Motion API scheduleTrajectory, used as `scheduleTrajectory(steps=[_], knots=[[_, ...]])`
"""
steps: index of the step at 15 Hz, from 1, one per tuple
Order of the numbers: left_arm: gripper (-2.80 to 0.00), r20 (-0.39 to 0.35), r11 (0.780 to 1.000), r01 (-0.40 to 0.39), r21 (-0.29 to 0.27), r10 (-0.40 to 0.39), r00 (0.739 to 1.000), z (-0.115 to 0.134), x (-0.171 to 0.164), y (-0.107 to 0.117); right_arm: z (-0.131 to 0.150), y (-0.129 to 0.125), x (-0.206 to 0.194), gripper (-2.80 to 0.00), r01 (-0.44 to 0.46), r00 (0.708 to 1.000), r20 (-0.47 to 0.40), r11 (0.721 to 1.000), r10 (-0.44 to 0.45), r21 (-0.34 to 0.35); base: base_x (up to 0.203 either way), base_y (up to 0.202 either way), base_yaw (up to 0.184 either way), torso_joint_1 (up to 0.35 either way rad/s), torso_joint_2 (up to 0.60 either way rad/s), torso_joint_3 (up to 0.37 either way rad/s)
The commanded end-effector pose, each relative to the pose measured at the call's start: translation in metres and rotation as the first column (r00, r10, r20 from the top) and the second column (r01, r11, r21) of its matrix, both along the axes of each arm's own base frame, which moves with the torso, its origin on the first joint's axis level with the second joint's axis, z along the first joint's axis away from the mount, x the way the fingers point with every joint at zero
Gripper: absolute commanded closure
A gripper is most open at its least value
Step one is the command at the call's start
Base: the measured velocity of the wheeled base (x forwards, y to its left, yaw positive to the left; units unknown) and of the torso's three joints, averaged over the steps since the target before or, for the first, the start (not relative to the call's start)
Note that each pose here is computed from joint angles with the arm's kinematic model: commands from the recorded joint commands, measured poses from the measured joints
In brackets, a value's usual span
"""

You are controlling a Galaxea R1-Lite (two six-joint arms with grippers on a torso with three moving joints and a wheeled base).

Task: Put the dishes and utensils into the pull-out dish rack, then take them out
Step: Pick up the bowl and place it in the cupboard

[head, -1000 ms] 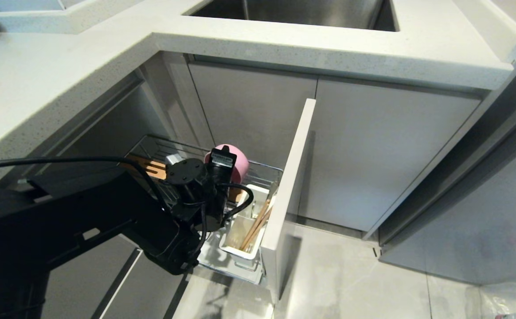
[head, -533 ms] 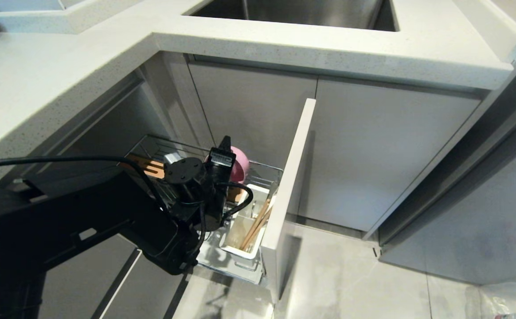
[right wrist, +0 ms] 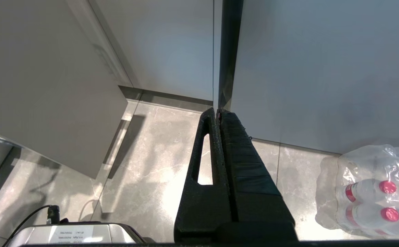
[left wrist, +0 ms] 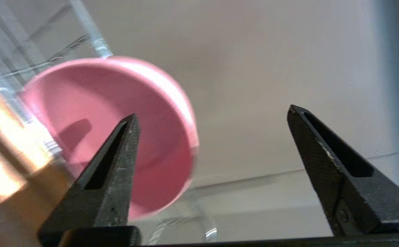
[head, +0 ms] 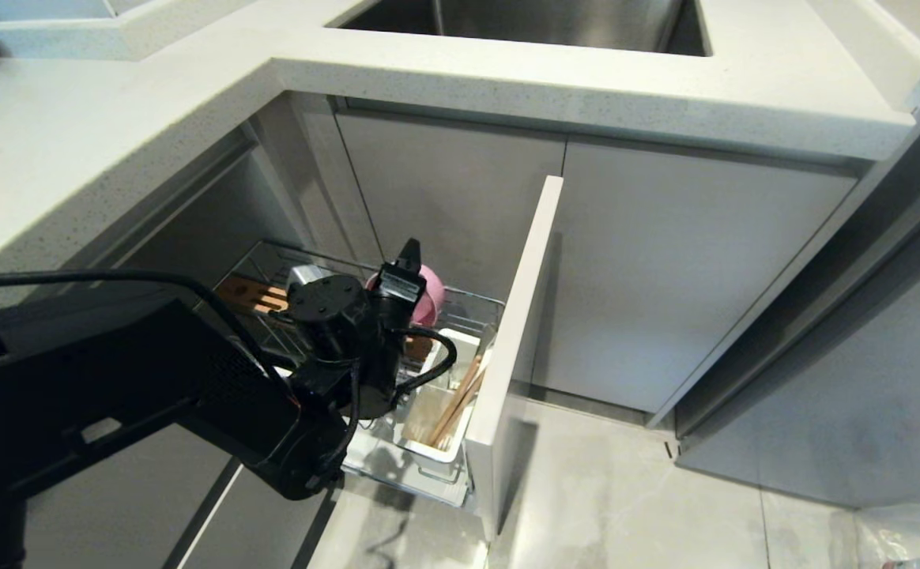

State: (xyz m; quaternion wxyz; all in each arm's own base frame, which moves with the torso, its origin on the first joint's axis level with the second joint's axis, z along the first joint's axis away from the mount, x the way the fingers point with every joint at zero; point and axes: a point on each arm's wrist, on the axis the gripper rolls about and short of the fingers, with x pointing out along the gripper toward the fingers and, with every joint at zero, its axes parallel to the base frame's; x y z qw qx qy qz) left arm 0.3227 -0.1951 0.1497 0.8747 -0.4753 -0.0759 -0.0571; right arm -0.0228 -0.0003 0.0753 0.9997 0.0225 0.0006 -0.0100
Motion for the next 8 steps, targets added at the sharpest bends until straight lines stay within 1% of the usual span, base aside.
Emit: scheduleTrajectory(steps=[1, 2, 3, 6, 7, 8], knots=[[-2.80, 0.009, 1.000, -0.009, 0.006, 0.009, 1.000, 0.011, -0.007, -0.001, 0.000, 0.000, 0.000, 0.00, 0.000, 1.000, -0.001, 1.000, 0.000, 0.000, 0.000, 0.000, 0.000, 0.000, 0.00, 0.000], [-2.80, 0.015, 1.000, -0.019, 0.022, 0.019, 1.000, 0.014, -0.010, -0.002, 0.000, 0.000, 0.000, 0.00, 0.000, 1.000, -0.001, 1.000, 0.000, -0.001, 0.000, 0.000, 0.000, 0.000, 0.00, 0.000], [-2.80, 0.027, 0.999, -0.024, 0.025, 0.023, 0.999, 0.020, -0.013, -0.001, 0.000, 0.000, 0.000, 0.00, 0.000, 1.000, -0.001, 1.000, 0.000, -0.001, 0.000, 0.000, 0.000, 0.000, 0.00, 0.000], [-2.80, 0.055, 0.999, -0.036, 0.018, 0.035, 0.998, 0.033, -0.020, 0.000, 0.000, 0.000, 0.000, 0.00, 0.000, 1.000, -0.001, 1.000, 0.000, -0.001, 0.000, 0.000, 0.000, 0.000, 0.00, 0.000], [-2.80, 0.064, 0.999, -0.043, 0.025, 0.042, 0.997, 0.037, -0.022, -0.001, 0.000, 0.000, 0.000, 0.00, 0.000, 1.000, -0.001, 1.000, 0.000, -0.001, 0.000, 0.000, 0.000, 0.000, 0.00, 0.000], [0.00, 0.070, 0.998, -0.053, 0.034, 0.051, 0.996, 0.040, -0.024, -0.001, 0.000, 0.000, 0.000, 0.00, 0.000, 1.000, -0.001, 1.000, 0.000, 0.001, 0.000, 0.000, 0.000, 0.000, 0.00, 0.000]])
